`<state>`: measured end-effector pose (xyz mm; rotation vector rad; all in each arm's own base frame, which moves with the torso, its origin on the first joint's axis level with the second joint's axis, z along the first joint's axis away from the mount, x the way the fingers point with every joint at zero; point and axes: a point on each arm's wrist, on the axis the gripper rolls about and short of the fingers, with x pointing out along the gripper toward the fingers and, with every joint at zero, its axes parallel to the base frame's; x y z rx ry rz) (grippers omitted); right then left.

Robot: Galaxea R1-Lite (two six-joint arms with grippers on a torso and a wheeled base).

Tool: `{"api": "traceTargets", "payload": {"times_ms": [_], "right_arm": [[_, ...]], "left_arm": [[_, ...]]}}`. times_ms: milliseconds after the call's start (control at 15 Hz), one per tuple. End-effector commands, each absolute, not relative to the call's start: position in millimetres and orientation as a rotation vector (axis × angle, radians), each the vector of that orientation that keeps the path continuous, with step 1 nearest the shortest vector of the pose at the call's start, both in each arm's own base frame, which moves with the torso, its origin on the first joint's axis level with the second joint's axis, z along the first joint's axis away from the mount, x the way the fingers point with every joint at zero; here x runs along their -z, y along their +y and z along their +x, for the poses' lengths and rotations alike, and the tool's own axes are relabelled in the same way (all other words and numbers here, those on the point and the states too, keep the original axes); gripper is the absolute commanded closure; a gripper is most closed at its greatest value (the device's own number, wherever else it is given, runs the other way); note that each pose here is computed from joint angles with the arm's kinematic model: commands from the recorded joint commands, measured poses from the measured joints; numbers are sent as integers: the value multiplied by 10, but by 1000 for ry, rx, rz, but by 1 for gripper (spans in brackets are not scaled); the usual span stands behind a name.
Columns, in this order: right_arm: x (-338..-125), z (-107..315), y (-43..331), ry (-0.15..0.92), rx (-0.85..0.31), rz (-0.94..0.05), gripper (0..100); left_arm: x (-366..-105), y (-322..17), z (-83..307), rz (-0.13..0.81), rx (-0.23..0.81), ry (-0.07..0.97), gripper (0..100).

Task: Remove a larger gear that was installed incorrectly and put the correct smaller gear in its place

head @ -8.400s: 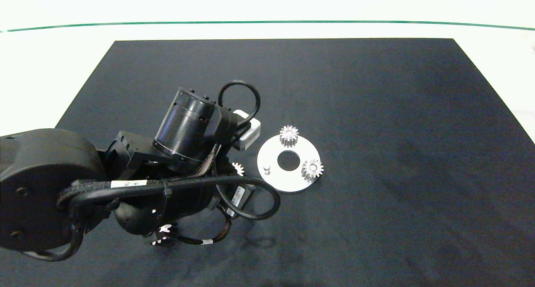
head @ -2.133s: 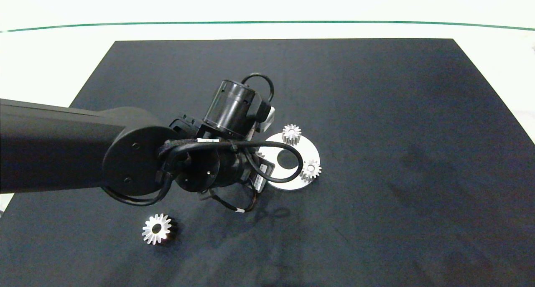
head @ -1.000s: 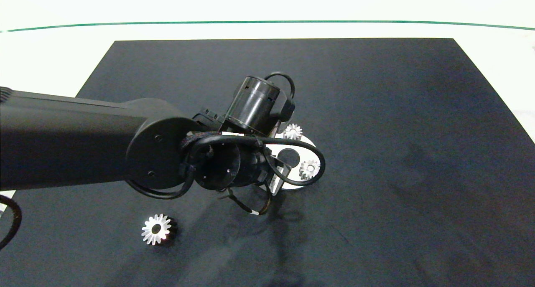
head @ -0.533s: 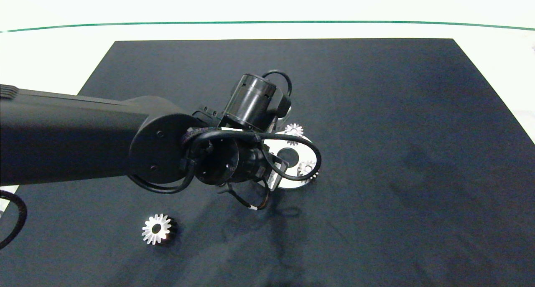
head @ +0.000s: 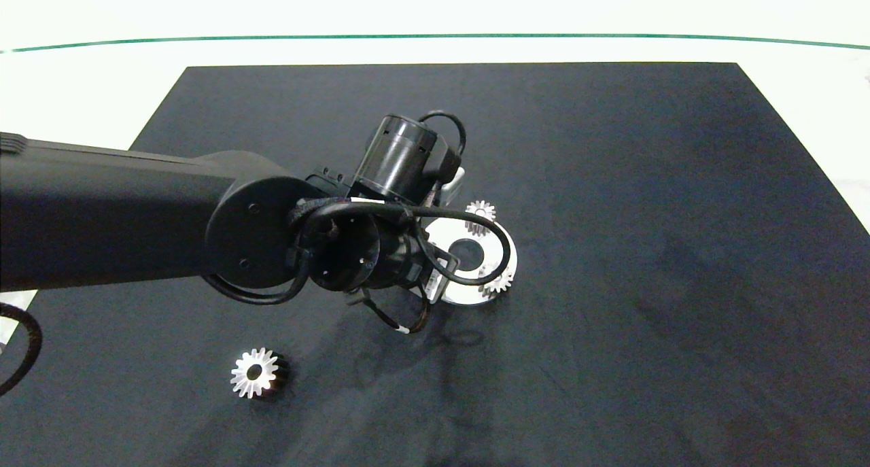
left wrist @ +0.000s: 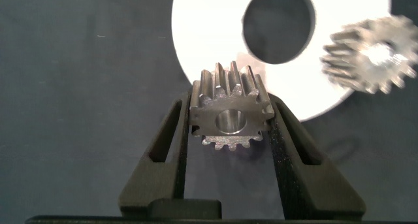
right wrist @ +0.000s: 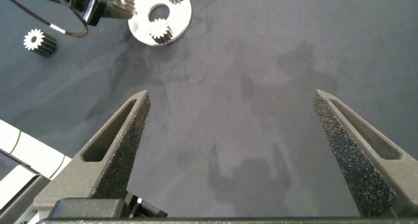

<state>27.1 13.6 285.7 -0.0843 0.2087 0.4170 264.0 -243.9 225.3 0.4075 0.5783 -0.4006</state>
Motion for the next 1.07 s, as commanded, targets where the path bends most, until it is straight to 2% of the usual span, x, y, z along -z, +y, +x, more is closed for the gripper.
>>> {"api": "traceTargets", "payload": {"times_ms": [67, 1067], "right_arm": [[-2853, 274, 138, 212, -418, -84, 0], [-2828, 245, 118, 209, -417, -83, 0]], "left_arm": [[-2279, -2422, 2644, 406, 396, 572, 78], [-2256, -2448, 2721, 407, 385, 571, 78]]}}
